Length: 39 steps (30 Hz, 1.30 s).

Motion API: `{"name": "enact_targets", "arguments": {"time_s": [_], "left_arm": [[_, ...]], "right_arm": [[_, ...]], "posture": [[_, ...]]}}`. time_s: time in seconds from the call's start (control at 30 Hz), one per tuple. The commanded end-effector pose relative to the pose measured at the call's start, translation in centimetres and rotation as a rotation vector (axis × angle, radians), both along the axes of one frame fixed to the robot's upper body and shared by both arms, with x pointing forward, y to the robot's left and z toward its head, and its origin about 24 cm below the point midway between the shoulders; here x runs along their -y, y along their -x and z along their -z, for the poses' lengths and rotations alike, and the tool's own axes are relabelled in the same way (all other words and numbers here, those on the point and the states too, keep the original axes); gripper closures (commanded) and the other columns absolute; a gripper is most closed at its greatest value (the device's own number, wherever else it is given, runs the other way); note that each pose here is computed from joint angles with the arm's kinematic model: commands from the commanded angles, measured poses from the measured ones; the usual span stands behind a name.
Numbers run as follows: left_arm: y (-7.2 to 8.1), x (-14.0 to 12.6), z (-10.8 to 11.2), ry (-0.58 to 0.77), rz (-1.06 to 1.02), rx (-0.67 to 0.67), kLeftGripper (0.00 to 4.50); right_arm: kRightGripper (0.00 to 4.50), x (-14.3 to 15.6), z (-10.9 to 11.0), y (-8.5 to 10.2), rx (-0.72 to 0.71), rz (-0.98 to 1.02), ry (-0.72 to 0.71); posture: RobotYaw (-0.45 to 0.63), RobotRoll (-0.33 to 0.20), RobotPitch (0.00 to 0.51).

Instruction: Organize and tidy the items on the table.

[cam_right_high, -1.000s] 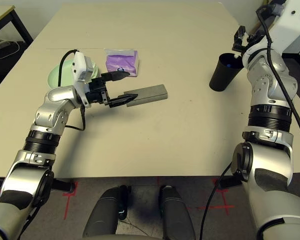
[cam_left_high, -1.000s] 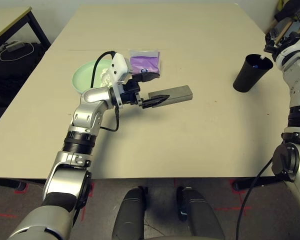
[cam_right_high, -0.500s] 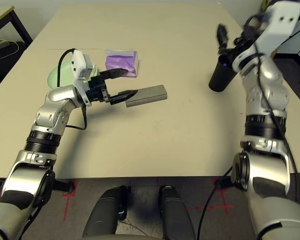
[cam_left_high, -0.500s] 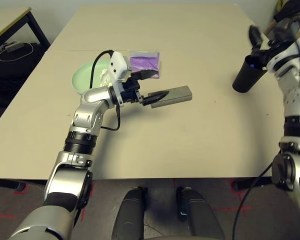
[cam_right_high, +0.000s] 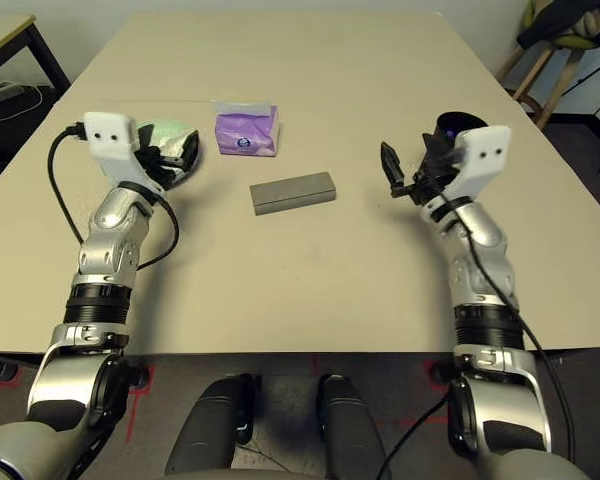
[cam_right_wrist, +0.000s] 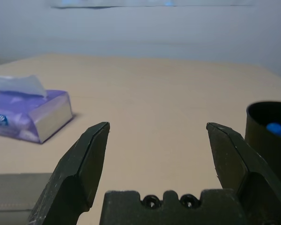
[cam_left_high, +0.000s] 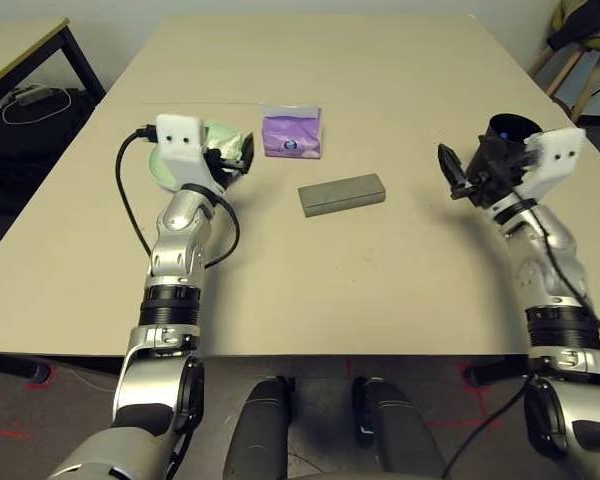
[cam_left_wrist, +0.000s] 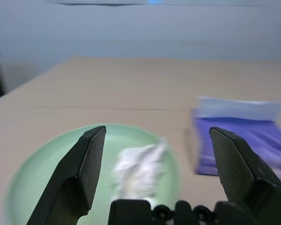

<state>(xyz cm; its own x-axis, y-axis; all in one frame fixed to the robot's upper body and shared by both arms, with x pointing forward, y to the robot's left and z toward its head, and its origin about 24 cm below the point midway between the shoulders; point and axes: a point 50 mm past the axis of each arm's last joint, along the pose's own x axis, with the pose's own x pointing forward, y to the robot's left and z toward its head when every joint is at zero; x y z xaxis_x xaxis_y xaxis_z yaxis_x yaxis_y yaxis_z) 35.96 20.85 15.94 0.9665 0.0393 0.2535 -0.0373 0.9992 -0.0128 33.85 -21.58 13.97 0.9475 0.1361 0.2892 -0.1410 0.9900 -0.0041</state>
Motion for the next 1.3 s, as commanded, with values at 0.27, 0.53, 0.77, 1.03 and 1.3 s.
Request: {"name": "enact_targets", "arguments": {"time_s": [0.27, 0.53, 0.77, 1.03, 1.3], "left_arm": [[3.6, -2.8, 4.7, -0.021, -0.014, -0.060, 0.00], [4.2, -3.8, 5.7, -0.035, -0.042, -0.066, 0.00], [3.9, -3.9, 5.3, -0.029, -0.048, -0.052, 0.00], [3.8, -3.7, 5.5, -0.031, -0.002, -0.083, 0.00], [3.3, -3.8, 5.2, -0.048, 0.061, -0.103, 0.00]], "right_arm": [[0.02, 3.7, 2.2, 2.1, -0.042, 0.201, -0.041], [0.02, 4.8, 1.7, 1.0, -0.058, 0.241, -0.077], [0.02, 4.2, 1.7, 0.4, -0.090, 0.207, -0.078], [0.02, 3.4, 2.2, 0.7, -0.116, 0.126, -0.012], [0.02, 3.7, 2.3, 0.9, -0.107, 0.157, -0.011]], "posture": [[0.11, 0.000, 0.076], [0.11, 0.000, 0.073], [0.11, 0.000, 0.072], [0.10, 0.000, 0.074], [0.10, 0.000, 0.070]]}}
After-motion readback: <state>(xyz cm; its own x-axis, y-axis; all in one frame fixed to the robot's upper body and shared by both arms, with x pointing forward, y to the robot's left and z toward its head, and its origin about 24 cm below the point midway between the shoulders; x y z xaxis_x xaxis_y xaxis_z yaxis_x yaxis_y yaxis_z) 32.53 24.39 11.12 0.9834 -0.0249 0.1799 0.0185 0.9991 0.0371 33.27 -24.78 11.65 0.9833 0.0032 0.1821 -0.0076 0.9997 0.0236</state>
